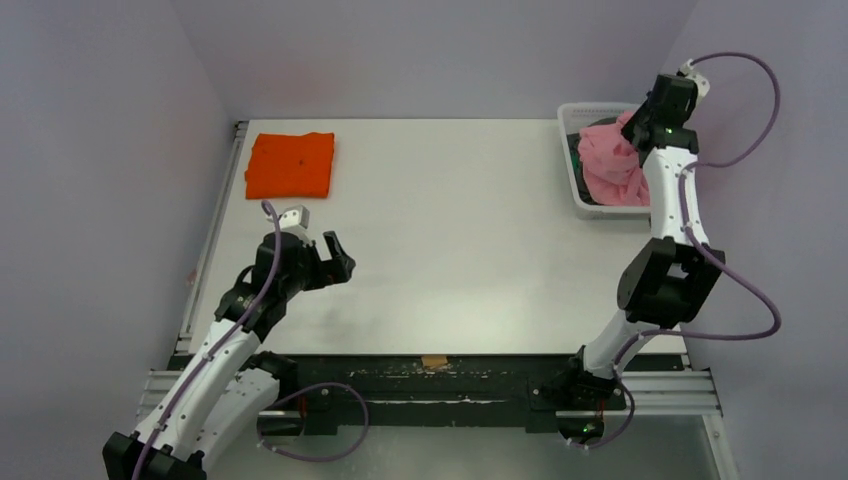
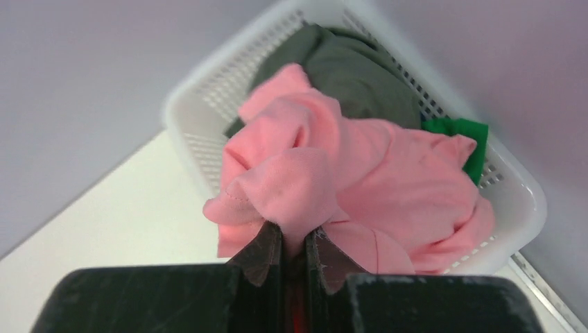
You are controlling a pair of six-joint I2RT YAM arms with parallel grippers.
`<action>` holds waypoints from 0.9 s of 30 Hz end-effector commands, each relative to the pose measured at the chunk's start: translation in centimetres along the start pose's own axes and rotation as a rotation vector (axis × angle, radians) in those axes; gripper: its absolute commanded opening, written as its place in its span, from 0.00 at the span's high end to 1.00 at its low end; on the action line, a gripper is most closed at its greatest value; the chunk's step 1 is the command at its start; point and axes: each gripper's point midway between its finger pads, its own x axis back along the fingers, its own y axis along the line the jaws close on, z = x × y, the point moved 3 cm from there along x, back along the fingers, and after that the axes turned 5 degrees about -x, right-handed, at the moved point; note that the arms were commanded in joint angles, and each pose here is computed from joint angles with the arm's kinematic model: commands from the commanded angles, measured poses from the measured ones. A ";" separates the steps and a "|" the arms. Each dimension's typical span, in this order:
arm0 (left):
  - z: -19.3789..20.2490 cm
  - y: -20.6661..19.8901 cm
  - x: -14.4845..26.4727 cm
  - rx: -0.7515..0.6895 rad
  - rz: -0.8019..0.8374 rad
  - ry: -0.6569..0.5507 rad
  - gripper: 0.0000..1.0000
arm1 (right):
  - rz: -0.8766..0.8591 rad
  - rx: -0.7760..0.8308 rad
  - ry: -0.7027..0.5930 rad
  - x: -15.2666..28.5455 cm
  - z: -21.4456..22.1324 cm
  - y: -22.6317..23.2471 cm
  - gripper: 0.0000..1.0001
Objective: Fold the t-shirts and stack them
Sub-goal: Grab crumpled tshirt from bin with the right arm, then move the tshirt to the center of the board
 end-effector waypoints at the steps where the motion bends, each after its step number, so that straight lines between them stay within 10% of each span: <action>1: -1.7 -1.1 1.0 0.014 0.050 -0.073 0.00 | -0.286 0.008 -0.152 9.2 -5.9 5.7 1.00; 16: -1.9 -0.1 3.3 0.091 0.006 -0.155 0.00 | -1.388 0.289 0.110 35.3 3.3 25.4 1.00; 22: -1.5 1.1 4.2 0.125 -0.065 -0.159 0.00 | -1.540 0.326 0.190 38.5 5.9 26.7 1.00; 27: -1.2 1.5 4.6 0.146 -0.086 -0.163 0.00 | -1.328 0.332 0.171 34.7 8.1 23.8 1.00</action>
